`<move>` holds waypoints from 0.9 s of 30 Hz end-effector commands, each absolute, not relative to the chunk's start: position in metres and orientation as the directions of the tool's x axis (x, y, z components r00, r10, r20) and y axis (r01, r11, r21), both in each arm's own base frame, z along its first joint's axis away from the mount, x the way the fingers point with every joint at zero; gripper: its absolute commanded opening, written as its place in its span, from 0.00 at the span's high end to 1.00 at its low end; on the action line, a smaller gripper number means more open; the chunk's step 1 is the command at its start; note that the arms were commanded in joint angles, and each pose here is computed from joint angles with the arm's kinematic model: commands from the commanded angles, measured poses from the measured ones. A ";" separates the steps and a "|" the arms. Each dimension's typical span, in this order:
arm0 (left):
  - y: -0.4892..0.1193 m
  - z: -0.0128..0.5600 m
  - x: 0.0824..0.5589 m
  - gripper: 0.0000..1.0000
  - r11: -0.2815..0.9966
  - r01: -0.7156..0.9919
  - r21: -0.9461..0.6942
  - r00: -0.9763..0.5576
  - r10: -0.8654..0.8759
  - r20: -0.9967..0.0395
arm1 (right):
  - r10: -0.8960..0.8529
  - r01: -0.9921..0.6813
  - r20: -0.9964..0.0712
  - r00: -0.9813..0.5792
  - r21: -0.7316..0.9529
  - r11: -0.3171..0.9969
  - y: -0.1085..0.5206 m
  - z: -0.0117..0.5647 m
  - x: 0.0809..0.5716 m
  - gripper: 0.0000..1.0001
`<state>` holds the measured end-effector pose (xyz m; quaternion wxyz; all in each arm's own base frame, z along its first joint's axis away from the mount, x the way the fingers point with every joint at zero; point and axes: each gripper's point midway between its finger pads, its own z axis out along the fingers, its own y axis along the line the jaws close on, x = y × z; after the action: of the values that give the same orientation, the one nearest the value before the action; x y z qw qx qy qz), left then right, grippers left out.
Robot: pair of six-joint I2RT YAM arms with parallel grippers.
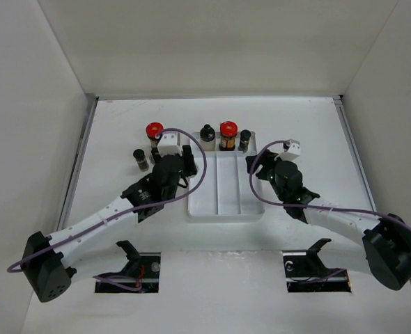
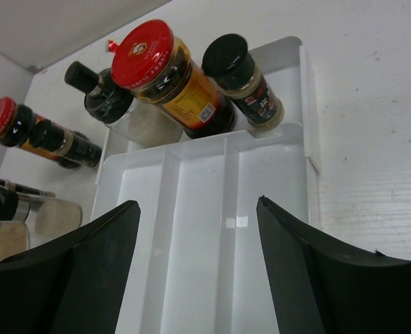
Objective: Organize the condiment bottles
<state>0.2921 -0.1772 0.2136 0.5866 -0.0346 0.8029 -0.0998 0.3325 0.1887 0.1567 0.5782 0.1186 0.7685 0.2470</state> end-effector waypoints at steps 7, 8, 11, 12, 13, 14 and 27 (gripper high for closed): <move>-0.278 0.259 0.350 0.64 0.898 0.253 -0.359 -0.215 -0.310 -0.926 | 0.646 0.059 -0.747 -0.157 0.645 0.762 0.126 0.166 0.344 0.81; -0.289 0.258 0.356 0.64 0.895 0.268 -0.358 -0.218 -0.305 -0.927 | 0.659 0.070 -0.736 -0.157 0.657 0.751 0.121 0.164 0.344 0.83; -0.314 0.253 0.375 0.63 0.895 0.292 -0.338 -0.221 -0.281 -0.934 | 0.675 0.073 -0.723 -0.149 0.672 0.736 0.116 0.165 0.343 0.81; -0.321 0.249 0.379 0.63 0.895 0.297 -0.331 -0.226 -0.271 -0.936 | 0.674 0.073 -0.723 -0.151 0.672 0.737 0.116 0.165 0.344 0.79; -0.327 0.244 0.384 0.63 0.898 0.299 -0.323 -0.231 -0.260 -0.937 | 0.670 0.073 -0.726 -0.156 0.668 0.740 0.117 0.164 0.345 0.77; -0.333 0.237 0.389 0.63 0.902 0.298 -0.313 -0.239 -0.247 -0.939 | 0.668 0.071 -0.726 -0.165 0.666 0.742 0.119 0.163 0.345 0.76; -0.356 0.173 0.405 0.63 0.933 0.278 -0.230 -0.312 -0.139 -0.940 | 0.680 0.069 -0.717 -0.152 0.679 0.731 0.116 0.163 0.345 0.58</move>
<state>0.3928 -0.3401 0.1247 0.5396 0.0625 0.8277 -0.1411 0.3412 0.1155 0.1422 0.5754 0.2567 0.7409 0.2326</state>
